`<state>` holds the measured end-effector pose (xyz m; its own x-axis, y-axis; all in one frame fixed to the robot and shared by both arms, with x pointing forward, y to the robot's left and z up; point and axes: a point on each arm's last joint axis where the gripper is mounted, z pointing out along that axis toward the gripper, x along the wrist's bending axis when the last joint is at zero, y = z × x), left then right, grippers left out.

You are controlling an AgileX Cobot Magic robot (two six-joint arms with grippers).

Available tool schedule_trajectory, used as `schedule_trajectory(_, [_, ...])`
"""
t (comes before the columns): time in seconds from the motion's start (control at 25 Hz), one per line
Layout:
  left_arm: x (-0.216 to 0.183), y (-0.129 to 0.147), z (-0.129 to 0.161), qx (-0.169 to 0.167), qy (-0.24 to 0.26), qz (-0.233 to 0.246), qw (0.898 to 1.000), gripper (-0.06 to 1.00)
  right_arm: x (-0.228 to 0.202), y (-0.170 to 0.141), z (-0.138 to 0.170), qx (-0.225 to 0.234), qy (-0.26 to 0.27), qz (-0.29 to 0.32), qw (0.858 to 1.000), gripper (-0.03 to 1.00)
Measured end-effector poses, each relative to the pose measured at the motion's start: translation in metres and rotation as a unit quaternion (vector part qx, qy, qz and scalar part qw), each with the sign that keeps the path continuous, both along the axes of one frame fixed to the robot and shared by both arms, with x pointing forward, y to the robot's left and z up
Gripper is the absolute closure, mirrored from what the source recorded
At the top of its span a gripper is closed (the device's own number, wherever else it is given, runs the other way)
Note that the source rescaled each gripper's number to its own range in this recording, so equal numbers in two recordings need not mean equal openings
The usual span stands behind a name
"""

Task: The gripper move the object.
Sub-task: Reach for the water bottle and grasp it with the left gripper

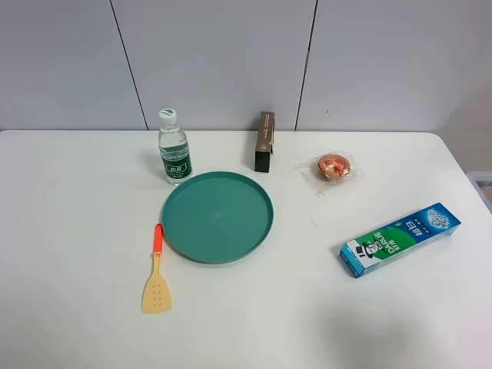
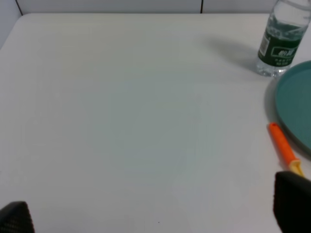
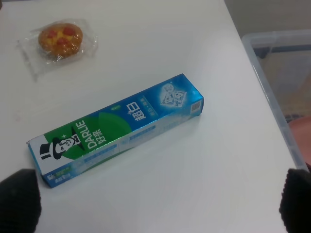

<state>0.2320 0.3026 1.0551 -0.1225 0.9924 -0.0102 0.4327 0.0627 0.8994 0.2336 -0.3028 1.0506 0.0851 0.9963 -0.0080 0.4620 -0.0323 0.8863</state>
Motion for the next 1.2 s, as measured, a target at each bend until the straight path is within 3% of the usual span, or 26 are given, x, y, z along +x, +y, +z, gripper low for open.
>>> schedule_trajectory(0.84, [0.0000, -0.0002, 0.0000, -0.001, 0.000, -0.001, 1.000, -0.06, 0.0000, 0.0000, 0.0000, 0.000, 0.000, 0.000, 1.000, -0.03])
schedule_trajectory(1.2, [0.0089, -0.0062, 0.0022, -0.032, 0.016, -0.028, 0.999, -0.06, 0.0000, 0.0000, 0.0000, 0.000, 0.000, 0.000, 1.000, -0.03])
